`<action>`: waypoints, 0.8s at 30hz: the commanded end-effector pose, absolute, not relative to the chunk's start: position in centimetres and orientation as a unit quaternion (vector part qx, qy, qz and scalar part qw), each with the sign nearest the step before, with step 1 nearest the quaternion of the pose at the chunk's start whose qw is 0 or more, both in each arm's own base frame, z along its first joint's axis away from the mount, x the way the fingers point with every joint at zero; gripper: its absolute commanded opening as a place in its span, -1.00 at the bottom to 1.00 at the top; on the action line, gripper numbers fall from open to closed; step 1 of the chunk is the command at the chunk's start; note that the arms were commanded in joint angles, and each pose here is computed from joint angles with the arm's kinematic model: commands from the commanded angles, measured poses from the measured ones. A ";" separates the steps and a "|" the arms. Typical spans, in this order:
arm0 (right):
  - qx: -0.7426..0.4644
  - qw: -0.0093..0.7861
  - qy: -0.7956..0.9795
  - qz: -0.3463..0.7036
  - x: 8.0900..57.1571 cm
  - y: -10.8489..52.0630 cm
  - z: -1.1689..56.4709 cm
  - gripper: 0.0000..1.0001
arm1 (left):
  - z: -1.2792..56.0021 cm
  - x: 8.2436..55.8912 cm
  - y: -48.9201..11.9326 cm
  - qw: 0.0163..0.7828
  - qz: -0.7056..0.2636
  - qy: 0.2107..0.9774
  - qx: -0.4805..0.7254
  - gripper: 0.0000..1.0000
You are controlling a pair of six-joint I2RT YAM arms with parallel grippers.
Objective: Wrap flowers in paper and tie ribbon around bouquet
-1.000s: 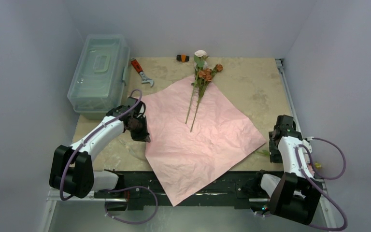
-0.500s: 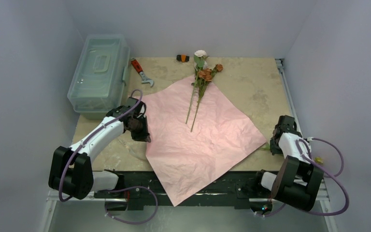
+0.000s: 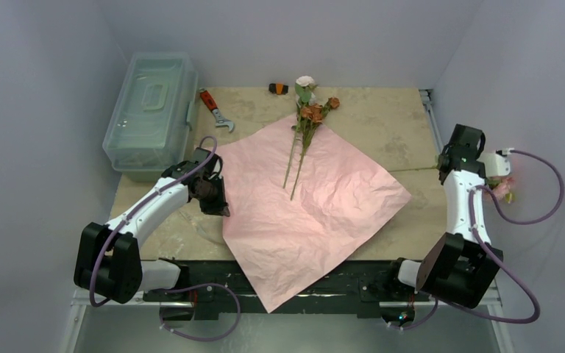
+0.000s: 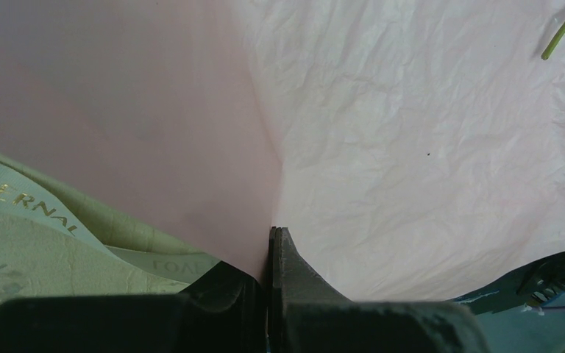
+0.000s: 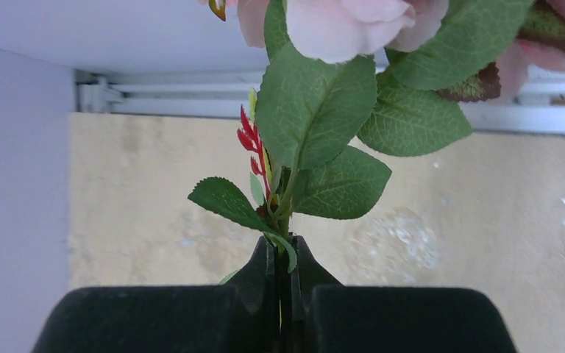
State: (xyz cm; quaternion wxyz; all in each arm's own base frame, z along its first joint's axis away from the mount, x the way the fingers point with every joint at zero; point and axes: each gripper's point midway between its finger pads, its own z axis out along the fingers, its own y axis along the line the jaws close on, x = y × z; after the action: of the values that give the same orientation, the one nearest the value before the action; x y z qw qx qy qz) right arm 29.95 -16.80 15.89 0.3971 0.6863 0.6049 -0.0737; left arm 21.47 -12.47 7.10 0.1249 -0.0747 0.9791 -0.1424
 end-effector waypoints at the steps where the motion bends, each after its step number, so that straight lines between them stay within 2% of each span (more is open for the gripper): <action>1: 0.645 0.473 0.595 -0.083 32.7 -19.0 22.2 -1.00 | 7.6 21.9 -12.8 0.142 -0.151 0.976 -0.066 -1.00; 6: 0.592 0.539 0.596 -0.057 36.5 -18.8 28.2 -1.00 | 7.5 21.9 -12.8 0.141 -0.150 0.976 -0.067 -1.00; 12: 0.528 0.617 0.578 -0.076 38.9 -17.7 36.5 -1.00 | 7.4 21.8 -12.8 0.139 -0.149 0.977 -0.067 -1.00; 24: 0.420 0.730 0.522 -0.138 36.8 -15.8 49.2 -1.00 | 7.4 21.8 -12.8 0.139 -0.146 0.977 -0.067 -1.00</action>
State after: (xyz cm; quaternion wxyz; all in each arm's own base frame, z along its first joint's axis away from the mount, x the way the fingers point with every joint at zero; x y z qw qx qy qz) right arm 39.52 -14.75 41.28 0.6647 0.4521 0.5873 -0.0939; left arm 21.42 -12.57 7.10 0.1248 -0.0721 0.9792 -0.1425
